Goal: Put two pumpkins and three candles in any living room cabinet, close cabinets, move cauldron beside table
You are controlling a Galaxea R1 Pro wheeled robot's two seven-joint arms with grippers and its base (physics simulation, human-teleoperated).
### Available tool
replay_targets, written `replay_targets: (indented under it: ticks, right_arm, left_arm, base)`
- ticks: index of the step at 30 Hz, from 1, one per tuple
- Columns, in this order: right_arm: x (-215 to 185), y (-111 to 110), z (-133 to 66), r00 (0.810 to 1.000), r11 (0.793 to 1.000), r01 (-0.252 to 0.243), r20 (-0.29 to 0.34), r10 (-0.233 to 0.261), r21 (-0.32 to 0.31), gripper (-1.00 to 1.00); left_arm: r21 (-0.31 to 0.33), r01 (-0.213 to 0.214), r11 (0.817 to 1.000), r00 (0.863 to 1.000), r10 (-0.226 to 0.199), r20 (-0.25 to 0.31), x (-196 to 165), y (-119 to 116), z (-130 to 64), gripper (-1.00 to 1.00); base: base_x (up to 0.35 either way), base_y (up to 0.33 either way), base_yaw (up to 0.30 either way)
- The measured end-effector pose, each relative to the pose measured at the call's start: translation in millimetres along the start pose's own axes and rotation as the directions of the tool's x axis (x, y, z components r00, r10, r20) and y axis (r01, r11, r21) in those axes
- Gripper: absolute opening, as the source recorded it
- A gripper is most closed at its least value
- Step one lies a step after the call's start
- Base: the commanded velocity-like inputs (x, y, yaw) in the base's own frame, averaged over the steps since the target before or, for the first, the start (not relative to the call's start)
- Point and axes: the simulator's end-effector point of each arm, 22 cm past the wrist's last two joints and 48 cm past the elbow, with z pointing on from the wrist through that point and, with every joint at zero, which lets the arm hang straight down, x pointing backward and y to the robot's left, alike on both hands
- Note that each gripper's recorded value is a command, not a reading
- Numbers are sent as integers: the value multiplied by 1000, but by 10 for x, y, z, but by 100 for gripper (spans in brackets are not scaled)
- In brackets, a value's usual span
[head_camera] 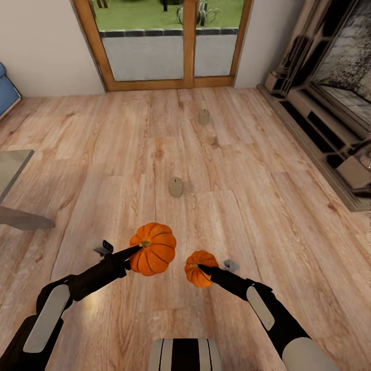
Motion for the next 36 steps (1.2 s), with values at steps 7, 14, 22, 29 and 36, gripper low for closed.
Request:
replay_targets:
  ticks: [7, 14, 22, 29, 36]
  right_arm:
    - [-122, 120, -70, 1000, 1000, 19, 22, -19, -13, -100]
    - [-224, 242, -133, 999, 999, 37, 41, -36, -25, -100]
    - [-360, 384, -228, 996, 997, 62, 67, -59, -36, -100]
    - [-500, 504, -339, 992, 995, 87, 94, -83, -43, -100]
    - [-740, 467, -565, 986, 994, 107, 133, -102, -30, -100]
  left_arm:
    - [17, -25, 1000, 1000, 25, 2, -20, -164, 3, -100]
    - [32, -51, 998, 999, 51, 3, -35, -318, 5, -100]
    - [53, -83, 995, 997, 83, 6, -48, -519, 4, -100]
    - [72, -115, 991, 993, 115, 9, -55, -712, 0, -100]
    - [89, -147, 985, 989, 146, 13, -57, -902, -9, -100]
  base:
    - [0, 0, -26]
    - [0, 0, 0]
    - [0, 0, -110]
    - [0, 0, -205]
    - [0, 0, -206]
